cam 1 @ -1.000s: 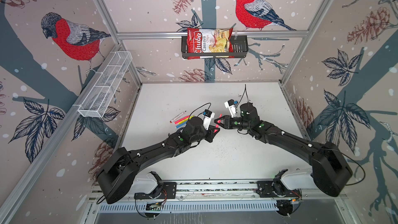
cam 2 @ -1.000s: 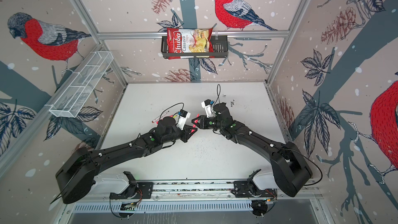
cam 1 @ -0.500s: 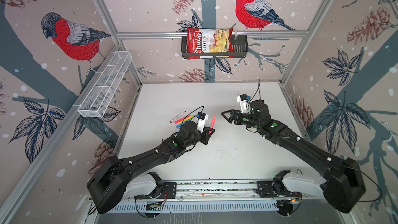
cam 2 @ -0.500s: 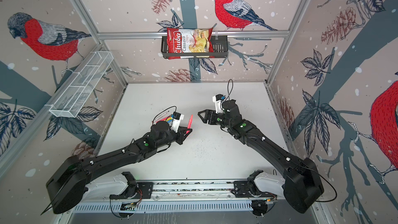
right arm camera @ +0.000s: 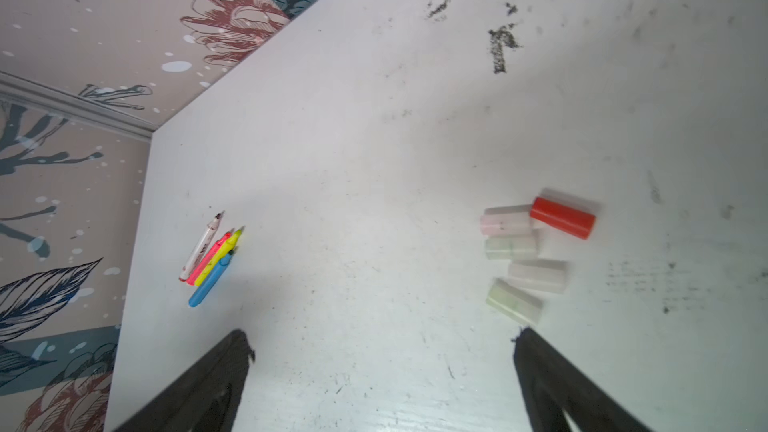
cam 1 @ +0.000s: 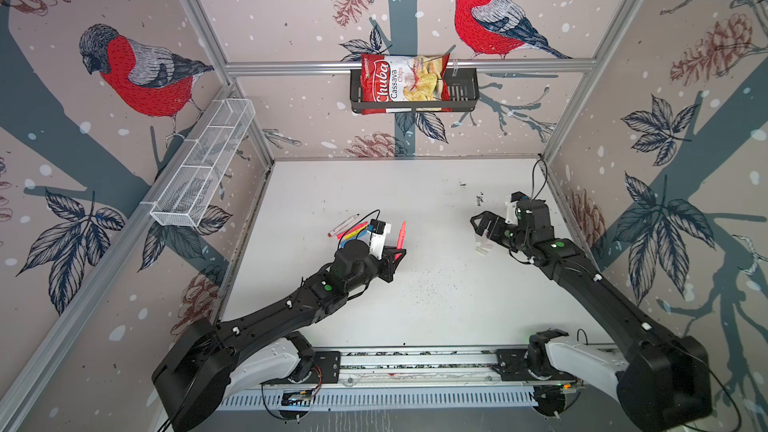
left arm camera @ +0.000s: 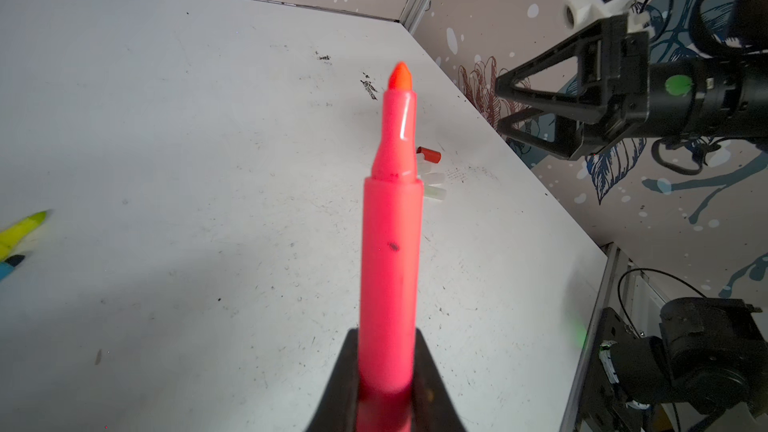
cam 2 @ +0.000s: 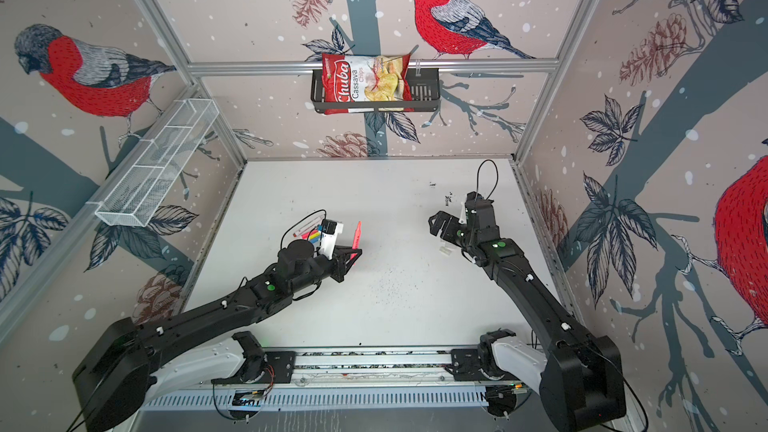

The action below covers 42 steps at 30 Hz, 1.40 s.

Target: Insert the pens into the pen caps

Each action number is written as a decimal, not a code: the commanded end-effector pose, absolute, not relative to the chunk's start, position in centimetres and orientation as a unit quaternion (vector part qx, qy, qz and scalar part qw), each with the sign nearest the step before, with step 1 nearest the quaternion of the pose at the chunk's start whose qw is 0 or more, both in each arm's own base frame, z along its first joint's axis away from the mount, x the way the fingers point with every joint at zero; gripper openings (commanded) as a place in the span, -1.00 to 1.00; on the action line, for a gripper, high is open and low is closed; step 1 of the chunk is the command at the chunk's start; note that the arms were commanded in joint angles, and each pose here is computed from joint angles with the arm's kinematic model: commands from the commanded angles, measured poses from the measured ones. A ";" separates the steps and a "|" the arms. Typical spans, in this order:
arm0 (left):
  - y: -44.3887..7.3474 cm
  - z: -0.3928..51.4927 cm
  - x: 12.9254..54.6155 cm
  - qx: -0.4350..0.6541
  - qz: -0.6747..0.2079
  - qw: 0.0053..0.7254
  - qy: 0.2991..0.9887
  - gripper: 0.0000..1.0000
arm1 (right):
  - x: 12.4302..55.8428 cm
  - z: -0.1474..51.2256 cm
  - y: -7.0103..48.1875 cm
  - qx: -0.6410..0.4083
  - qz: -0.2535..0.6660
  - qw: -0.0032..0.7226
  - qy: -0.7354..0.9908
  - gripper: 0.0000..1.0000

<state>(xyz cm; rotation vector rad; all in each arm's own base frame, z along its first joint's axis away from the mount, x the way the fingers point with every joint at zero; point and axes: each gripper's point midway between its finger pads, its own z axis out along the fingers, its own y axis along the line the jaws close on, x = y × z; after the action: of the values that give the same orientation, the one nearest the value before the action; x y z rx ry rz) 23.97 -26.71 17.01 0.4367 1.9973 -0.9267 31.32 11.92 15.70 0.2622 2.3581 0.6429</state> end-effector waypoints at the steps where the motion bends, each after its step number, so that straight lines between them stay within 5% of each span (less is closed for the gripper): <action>1: -26.6 18.2 24.3 0.166 -0.381 0.455 0.787 -1.00 | 30.7 13.5 10.9 0.103 0.226 0.306 0.919 0.99; 19: -26.0 18.3 24.3 0.155 -0.374 0.460 0.790 -1.00 | 30.4 6.5 10.9 0.093 0.196 0.220 0.951 0.84; 42: -25.3 18.1 24.4 0.146 -0.362 0.467 0.793 -1.00 | 31.4 4.1 11.9 0.076 0.191 0.206 0.957 0.80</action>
<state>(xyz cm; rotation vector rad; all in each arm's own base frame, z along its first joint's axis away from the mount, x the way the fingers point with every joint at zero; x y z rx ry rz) 24.18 -25.23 17.48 0.3601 1.9751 -0.8890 30.63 11.71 3.87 0.2468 2.6923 0.5344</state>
